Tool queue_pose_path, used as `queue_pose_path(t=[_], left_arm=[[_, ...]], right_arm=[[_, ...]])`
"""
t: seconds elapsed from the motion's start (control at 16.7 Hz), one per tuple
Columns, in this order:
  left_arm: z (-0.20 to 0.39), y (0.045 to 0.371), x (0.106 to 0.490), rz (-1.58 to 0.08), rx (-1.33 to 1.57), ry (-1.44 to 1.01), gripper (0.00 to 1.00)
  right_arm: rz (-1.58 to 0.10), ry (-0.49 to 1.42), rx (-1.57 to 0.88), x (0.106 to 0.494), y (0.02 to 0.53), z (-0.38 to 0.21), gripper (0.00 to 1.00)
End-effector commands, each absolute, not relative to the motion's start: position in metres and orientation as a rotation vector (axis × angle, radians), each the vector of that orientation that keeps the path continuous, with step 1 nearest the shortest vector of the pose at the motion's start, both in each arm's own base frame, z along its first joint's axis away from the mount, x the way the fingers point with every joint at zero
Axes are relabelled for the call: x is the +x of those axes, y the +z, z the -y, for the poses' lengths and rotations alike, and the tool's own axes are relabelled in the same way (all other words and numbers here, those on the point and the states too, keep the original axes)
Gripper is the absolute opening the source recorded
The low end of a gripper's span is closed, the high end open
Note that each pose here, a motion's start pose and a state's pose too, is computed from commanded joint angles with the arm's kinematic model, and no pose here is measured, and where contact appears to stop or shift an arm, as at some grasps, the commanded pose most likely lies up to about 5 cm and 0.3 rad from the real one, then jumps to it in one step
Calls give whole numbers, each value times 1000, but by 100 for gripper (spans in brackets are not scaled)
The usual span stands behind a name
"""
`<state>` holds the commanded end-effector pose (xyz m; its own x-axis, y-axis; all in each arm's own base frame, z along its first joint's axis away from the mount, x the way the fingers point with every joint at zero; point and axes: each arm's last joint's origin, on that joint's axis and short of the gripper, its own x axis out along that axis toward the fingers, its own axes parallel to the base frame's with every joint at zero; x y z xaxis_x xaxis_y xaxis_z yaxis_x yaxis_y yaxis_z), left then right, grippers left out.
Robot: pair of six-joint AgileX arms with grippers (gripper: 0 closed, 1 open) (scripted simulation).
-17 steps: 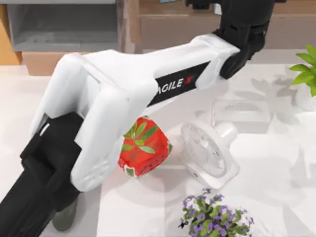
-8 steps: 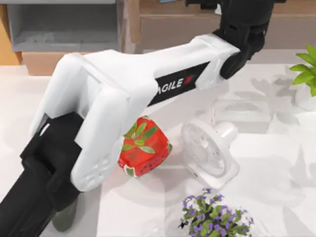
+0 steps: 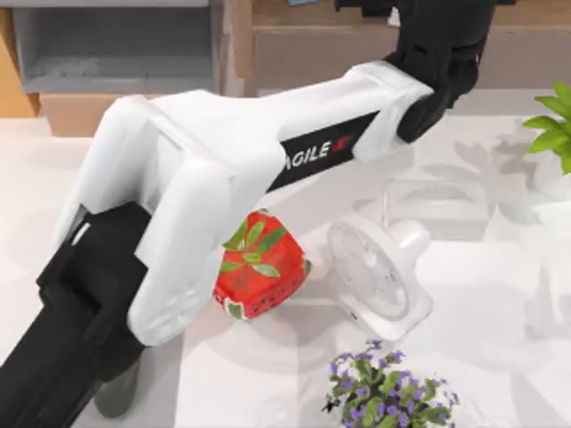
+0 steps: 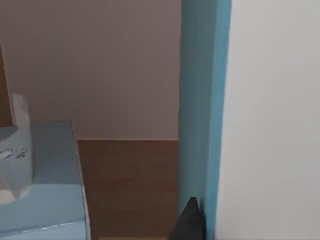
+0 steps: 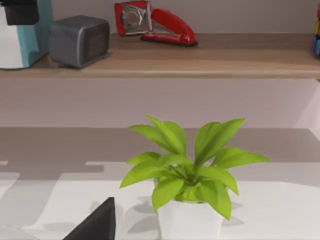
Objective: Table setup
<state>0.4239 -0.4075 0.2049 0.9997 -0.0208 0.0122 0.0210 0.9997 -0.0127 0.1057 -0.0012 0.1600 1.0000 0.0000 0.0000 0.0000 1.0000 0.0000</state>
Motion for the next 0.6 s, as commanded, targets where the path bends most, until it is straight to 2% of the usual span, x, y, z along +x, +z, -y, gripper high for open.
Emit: queue_pose_path(t=[0.6], left_arm=[[407, 220, 384, 12, -13, -21, 0]], right_arm=[[0, 0, 0, 106, 160, 1, 100]])
